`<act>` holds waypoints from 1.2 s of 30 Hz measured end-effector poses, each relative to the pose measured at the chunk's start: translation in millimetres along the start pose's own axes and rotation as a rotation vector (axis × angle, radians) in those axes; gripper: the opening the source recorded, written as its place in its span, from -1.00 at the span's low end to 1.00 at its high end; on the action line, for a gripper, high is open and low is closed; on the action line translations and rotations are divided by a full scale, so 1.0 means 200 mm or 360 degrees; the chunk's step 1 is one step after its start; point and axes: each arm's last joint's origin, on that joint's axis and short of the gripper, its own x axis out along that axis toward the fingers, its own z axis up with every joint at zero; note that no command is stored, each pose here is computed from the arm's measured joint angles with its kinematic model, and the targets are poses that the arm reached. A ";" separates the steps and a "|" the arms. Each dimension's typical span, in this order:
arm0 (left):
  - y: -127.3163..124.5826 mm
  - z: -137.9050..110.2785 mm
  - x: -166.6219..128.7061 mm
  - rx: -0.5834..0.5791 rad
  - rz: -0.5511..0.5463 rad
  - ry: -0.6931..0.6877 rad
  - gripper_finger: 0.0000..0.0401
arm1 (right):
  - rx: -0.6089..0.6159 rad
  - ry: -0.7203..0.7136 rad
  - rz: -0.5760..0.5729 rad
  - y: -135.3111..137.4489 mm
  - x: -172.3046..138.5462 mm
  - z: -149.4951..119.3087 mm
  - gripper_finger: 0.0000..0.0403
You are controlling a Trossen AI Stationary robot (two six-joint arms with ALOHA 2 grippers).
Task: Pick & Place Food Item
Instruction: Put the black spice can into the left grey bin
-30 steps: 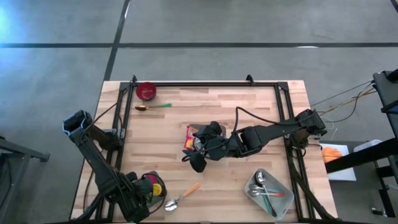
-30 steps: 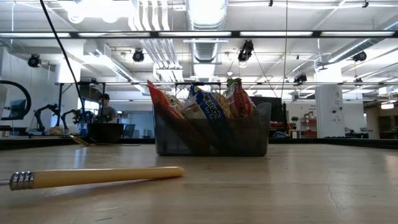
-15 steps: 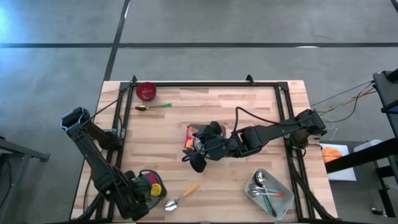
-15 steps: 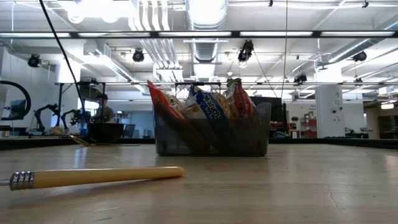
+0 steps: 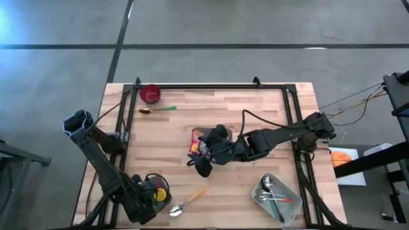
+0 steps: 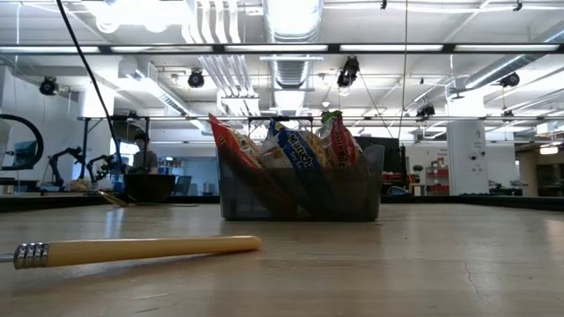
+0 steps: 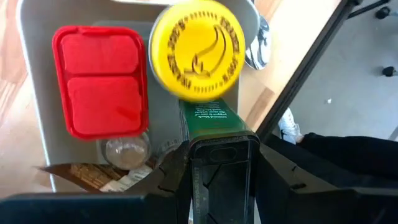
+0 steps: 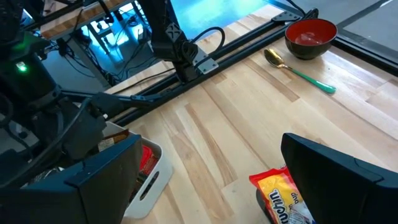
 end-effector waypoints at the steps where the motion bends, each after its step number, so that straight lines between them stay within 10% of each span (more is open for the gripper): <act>1: 0.00 0.00 0.01 -0.0004 -0.0002 -0.0001 -0.40 | 0.0000 0.0000 0.0000 0.00 0.00 0.00 0.89; 36: 0.08 0.00 0.14 0.0003 0.0055 0.0058 -0.40 | 0.0000 0.0000 0.0000 0.00 0.00 0.00 0.89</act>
